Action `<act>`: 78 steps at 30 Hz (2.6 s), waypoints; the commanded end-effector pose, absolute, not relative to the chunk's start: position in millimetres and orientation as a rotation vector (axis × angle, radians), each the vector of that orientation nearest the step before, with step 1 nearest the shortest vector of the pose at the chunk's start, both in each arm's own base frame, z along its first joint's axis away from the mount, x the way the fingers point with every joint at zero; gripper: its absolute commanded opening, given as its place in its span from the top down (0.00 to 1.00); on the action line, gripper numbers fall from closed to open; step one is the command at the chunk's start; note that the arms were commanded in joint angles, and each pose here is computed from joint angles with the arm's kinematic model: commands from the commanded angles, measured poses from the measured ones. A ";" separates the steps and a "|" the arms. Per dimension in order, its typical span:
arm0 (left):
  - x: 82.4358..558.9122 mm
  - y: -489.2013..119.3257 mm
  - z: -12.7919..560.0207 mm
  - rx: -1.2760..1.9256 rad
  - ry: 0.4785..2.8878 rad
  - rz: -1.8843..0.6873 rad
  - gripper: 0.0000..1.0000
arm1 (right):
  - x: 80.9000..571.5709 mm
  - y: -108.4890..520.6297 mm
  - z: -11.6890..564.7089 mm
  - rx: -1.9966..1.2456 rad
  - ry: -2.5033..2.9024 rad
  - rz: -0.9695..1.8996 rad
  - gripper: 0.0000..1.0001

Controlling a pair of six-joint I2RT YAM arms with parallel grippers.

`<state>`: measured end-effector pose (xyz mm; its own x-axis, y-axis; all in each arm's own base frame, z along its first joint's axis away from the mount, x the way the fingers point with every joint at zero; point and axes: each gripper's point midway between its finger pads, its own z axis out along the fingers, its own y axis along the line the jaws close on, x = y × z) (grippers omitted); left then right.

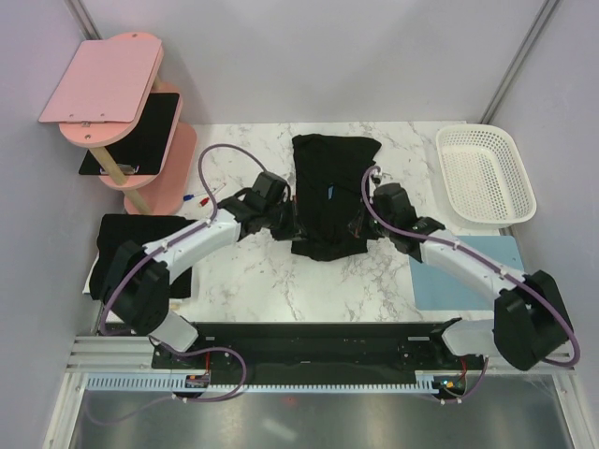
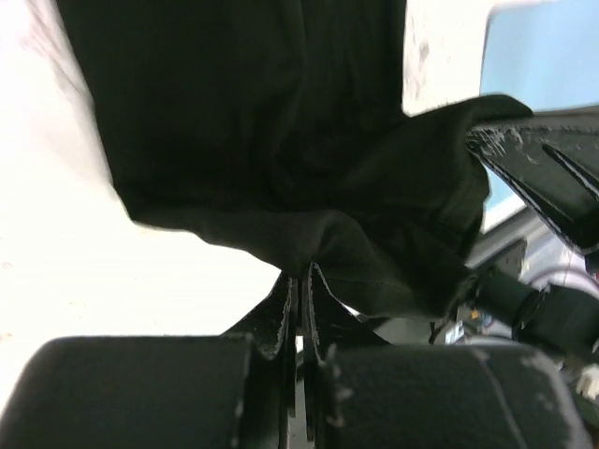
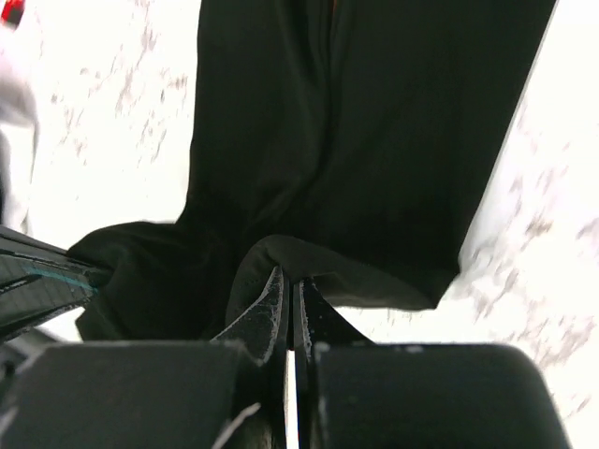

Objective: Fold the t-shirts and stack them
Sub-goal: Fold the folded rectangular tshirt in 1/3 of the way, then grab one side of the 2/3 rectangular tshirt with both arms

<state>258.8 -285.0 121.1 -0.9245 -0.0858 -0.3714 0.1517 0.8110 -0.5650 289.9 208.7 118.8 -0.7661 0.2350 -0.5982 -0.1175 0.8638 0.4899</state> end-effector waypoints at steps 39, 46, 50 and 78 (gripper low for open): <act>335.2 -239.1 59.2 -0.021 2.643 -0.722 0.08 | 332.4 154.4 64.3 0.327 2.341 0.440 0.12; 324.5 -238.0 47.1 -0.041 2.657 -0.748 0.09 | 320.4 157.7 49.5 0.367 2.373 0.489 0.18; 320.7 -241.3 39.2 -0.049 2.665 -0.784 0.17 | 318.9 164.6 36.3 0.401 2.378 0.543 0.26; 214.1 -268.7 67.4 0.070 2.696 -0.979 0.98 | 229.0 190.8 43.7 0.289 2.483 0.867 1.00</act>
<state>233.4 -267.2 49.7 -0.9577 -0.0169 -0.2873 0.1646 0.7867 -0.5950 252.8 188.7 33.4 -0.8384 0.3851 -0.3857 0.0802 0.7872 0.6115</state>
